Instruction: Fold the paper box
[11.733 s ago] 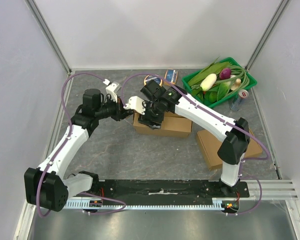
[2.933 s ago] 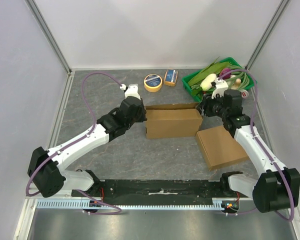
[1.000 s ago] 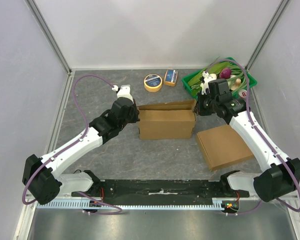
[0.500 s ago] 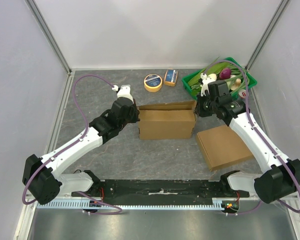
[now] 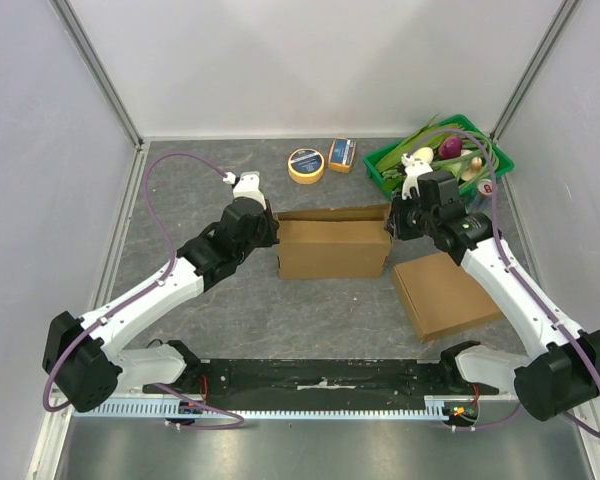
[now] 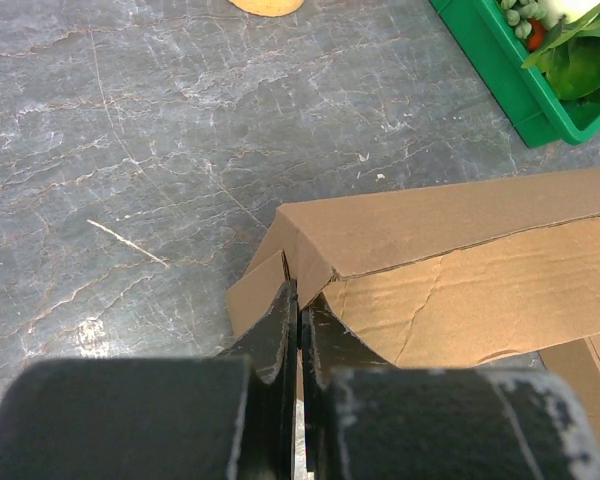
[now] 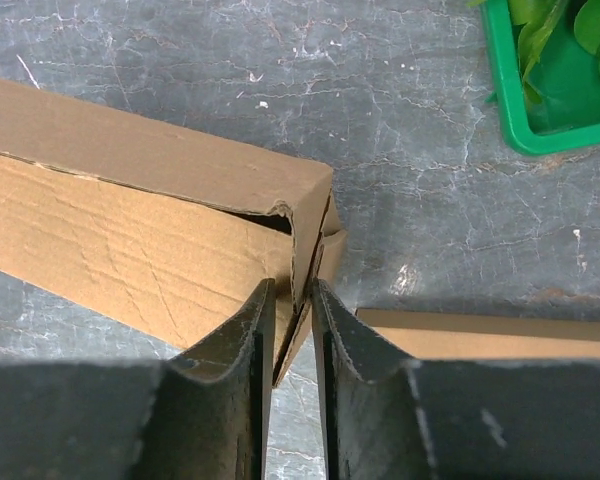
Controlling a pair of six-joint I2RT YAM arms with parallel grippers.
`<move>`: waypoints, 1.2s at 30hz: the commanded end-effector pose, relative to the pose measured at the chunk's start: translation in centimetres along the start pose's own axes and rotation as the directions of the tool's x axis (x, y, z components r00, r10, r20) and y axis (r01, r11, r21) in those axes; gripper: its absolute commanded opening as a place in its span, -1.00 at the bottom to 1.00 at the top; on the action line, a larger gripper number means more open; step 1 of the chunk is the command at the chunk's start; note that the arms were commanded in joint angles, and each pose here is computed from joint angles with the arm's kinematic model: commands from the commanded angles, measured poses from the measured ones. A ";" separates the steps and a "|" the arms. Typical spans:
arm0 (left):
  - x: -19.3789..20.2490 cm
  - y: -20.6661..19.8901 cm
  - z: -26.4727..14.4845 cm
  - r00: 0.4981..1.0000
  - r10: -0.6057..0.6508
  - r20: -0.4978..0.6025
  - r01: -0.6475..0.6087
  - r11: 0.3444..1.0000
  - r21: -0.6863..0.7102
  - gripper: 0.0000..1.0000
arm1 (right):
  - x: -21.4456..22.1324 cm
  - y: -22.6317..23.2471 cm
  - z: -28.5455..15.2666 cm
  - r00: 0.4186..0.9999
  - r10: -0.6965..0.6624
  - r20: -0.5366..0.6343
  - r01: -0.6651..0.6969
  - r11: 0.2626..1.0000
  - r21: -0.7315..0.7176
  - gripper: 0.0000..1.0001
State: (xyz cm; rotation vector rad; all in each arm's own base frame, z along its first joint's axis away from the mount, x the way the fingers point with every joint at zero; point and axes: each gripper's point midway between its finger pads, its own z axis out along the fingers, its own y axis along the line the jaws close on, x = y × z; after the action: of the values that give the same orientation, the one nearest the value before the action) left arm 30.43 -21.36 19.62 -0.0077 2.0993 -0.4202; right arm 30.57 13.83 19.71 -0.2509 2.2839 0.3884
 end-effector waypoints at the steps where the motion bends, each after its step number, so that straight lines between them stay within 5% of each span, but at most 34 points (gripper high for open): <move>1: 5.8 2.8 0.1 0.979 0.101 -0.179 -0.112 0.992 -0.051 -0.96 | -0.4 0.3 -1.4 1.000 -0.010 -0.010 0.010 1.000 0.000 -0.38; 7: 5.6 3.1 0.0 0.980 0.111 -0.167 -0.122 0.991 -0.061 -0.96 | -2.8 0.5 -3.3 0.998 -0.043 0.042 0.042 0.999 0.011 -0.01; 13: 5.5 3.0 0.0 0.980 0.113 -0.166 -0.124 0.991 -0.056 -0.96 | -5.5 0.6 -3.1 0.993 -0.100 0.064 0.099 0.995 0.020 -0.02; 21: 5.3 2.9 -0.1 0.982 0.112 -0.155 -0.121 0.991 -0.049 -0.96 | -5.9 0.7 -1.1 0.992 -0.115 0.059 0.114 0.993 0.010 -0.31; 28: 5.0 2.5 -0.3 0.988 0.092 -0.125 -0.096 0.995 -0.024 -0.96 | -4.1 1.0 -1.2 0.982 -0.146 0.122 0.145 0.989 0.022 -0.98; 36: 5.1 1.2 -1.1 0.992 0.058 -0.111 -0.051 0.997 0.059 -0.85 | -1.9 1.5 -3.1 0.940 -0.110 0.322 0.115 0.993 0.003 -1.00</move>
State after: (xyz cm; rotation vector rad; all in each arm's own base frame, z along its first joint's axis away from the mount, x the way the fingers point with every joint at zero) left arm 29.54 -21.25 19.69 0.0243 2.0517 -0.4744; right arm 29.72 13.80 22.77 -0.3508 2.0426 0.3009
